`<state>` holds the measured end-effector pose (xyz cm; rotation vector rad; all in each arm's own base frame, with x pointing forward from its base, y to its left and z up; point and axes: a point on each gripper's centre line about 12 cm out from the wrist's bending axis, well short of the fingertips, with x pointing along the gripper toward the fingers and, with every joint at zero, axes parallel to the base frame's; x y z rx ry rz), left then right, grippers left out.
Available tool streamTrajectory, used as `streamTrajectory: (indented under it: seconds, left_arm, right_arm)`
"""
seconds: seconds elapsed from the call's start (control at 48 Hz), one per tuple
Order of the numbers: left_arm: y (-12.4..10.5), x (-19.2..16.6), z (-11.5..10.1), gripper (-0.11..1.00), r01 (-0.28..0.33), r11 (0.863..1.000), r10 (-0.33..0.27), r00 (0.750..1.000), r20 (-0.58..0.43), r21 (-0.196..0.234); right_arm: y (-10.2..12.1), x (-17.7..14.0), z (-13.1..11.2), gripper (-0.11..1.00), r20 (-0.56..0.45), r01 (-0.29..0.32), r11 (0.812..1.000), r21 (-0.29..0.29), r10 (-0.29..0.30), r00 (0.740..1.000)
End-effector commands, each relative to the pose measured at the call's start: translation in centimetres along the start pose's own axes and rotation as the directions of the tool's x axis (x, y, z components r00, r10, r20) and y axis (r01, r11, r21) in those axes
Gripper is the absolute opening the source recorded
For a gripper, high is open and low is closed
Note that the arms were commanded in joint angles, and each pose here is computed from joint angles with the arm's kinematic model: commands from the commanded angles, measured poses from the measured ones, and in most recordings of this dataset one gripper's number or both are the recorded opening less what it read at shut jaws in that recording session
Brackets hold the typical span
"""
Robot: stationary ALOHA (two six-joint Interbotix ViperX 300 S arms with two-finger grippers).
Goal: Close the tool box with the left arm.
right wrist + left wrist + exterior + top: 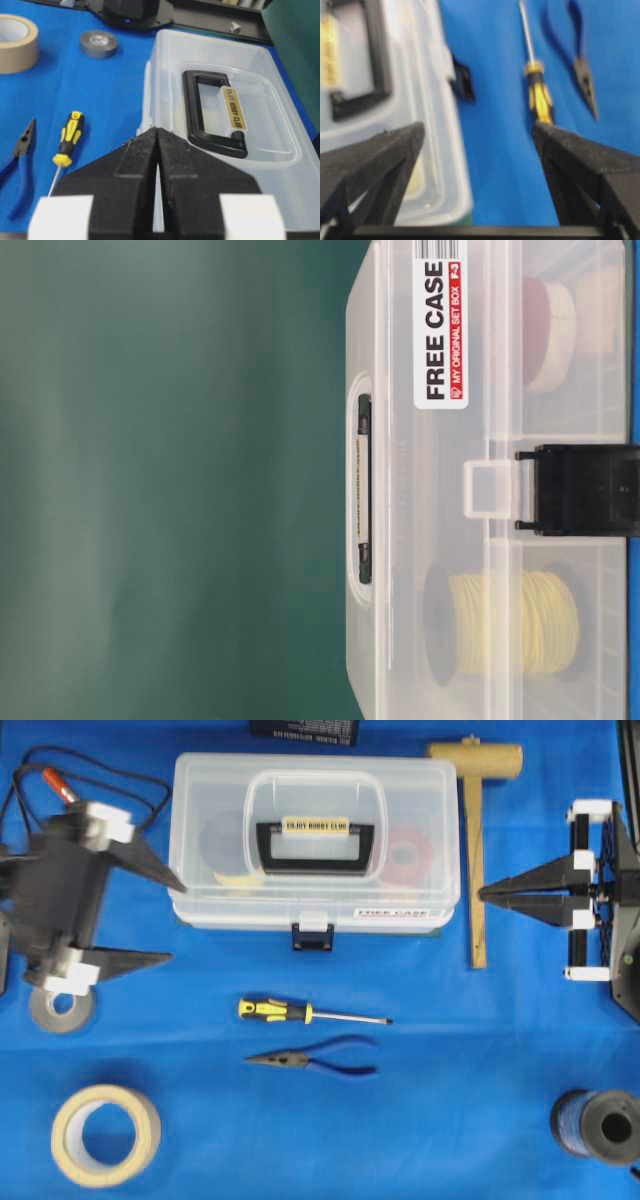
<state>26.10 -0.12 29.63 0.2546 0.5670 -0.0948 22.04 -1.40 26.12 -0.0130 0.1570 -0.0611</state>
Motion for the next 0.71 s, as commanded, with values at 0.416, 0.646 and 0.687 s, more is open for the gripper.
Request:
streamTrajectory:
  seconds: [0.416,0.646,0.687]
  left_arm:
    - [-1.8,-6.3,-6.1,0.90,-0.081,0.993,0.107,0.923,0.371,-0.086]
    - [-2.7,-6.3,-9.6,0.90,-0.051,0.983,0.120,0.906,0.406,-0.178]
    - [-2.8,-6.2,-9.9,0.90,-0.041,0.979,0.120,0.905,0.407,-0.197]
  right_arm:
    - [0.0,0.1,0.6,0.00,0.021,0.002,1.000,0.002,-0.002,1.000]
    - [0.0,0.2,0.5,0.00,0.020,0.000,1.000,0.003,0.000,1.000]
    - [0.0,0.2,0.5,0.00,0.020,0.002,1.000,0.003,-0.002,1.000]
